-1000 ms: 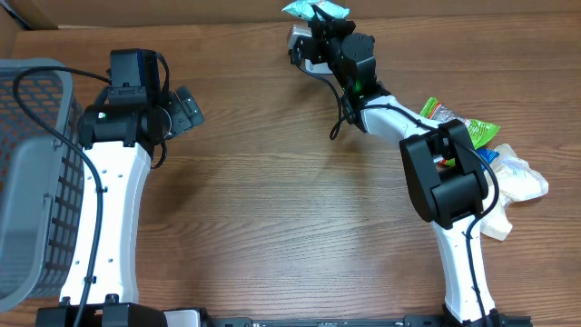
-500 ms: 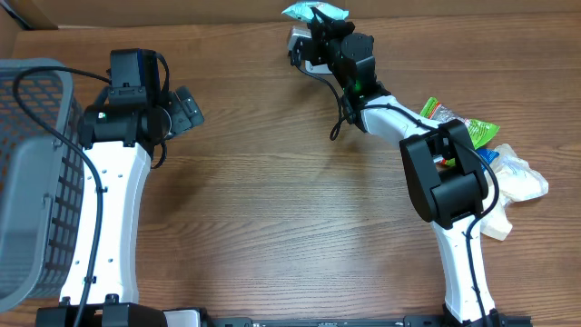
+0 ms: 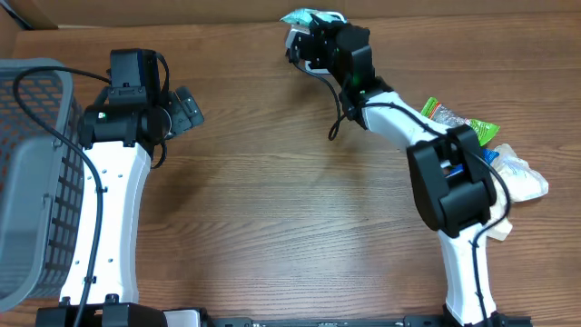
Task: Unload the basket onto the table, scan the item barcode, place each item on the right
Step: 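Carry the light-blue packet right and drop it on the beige bag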
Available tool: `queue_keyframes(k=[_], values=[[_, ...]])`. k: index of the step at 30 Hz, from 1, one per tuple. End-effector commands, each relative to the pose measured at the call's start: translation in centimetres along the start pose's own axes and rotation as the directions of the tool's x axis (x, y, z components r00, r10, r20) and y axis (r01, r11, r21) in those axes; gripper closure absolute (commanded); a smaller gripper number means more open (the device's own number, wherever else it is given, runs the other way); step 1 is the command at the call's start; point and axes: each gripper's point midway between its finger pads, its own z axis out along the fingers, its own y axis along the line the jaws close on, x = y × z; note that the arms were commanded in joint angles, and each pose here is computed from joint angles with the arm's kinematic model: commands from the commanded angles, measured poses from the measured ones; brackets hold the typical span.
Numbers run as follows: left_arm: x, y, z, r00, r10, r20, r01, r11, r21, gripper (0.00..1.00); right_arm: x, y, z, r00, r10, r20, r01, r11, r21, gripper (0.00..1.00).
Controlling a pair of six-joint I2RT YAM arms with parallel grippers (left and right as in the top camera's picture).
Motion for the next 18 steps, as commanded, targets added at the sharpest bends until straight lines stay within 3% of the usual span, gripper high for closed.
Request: queue_keyframes(k=[1, 5, 6, 7, 8, 9, 11, 13, 14, 18], values=[[-0.8, -0.2, -0.7, 1.000, -0.014, 0.028, 0.014, 1.000, 0.008, 0.00, -5.7, -8.4, -4.2, 0.988, 0.148, 0.041, -0.151, 0.984, 0.093, 0.96], [-0.8, -0.2, -0.7, 1.000, -0.014, 0.028, 0.014, 1.000, 0.008, 0.00, -7.7, -8.5, -7.7, 0.919, 0.392, -0.035, -0.393, 0.919, -0.021, 0.96], [-0.8, -0.2, -0.7, 1.000, -0.014, 0.028, 0.014, 1.000, 0.008, 0.00, -8.2, -7.9, -9.0, 0.848, 0.523, -0.084, -0.528, 0.847, -0.053, 0.96], [-0.8, -0.2, -0.7, 1.000, -0.014, 0.028, 0.014, 1.000, 0.008, 0.00, -8.5, -7.1, -10.5, 0.688, 0.707, -0.162, -0.722, 0.689, -0.061, 0.96], [-0.8, -0.2, -0.7, 1.000, -0.014, 0.028, 0.014, 1.000, 0.008, 0.00, -8.5, -6.2, -11.5, 0.560, 0.797, -0.225, -0.823, 0.566, -0.046, 0.96], [-0.8, -0.2, -0.7, 1.000, -0.014, 0.028, 0.014, 1.000, 0.008, 0.00, -8.3, -5.4, -12.3, 0.475, 0.836, -0.276, -0.873, 0.487, -0.027, 0.96], [-0.8, -0.2, -0.7, 1.000, -0.014, 0.028, 0.014, 1.000, 0.008, 0.00, -6.4, -1.9, -15.2, 0.302, 0.829, -0.471, -0.930, 0.365, 0.045, 0.96], [-0.8, -0.2, -0.7, 1.000, -0.014, 0.028, 0.014, 1.000, 0.008, 0.00, -4.8, 0.6, -17.0, 0.184, 0.794, -0.579, -0.944, 0.306, 0.120, 0.96], [-0.8, -0.2, -0.7, 1.000, -0.014, 0.028, 0.014, 1.000, 0.008, 0.00, -3.4, 2.0, -18.5, 0.081, 0.766, -0.637, -0.944, 0.263, 0.197, 0.96], [-0.8, -0.2, -0.7, 1.000, -0.014, 0.028, 0.014, 1.000, 0.008, 0.00, 0.3, 3.2, -22.9, -0.153, 0.690, -0.708, -0.901, 0.198, 0.387, 0.96]])
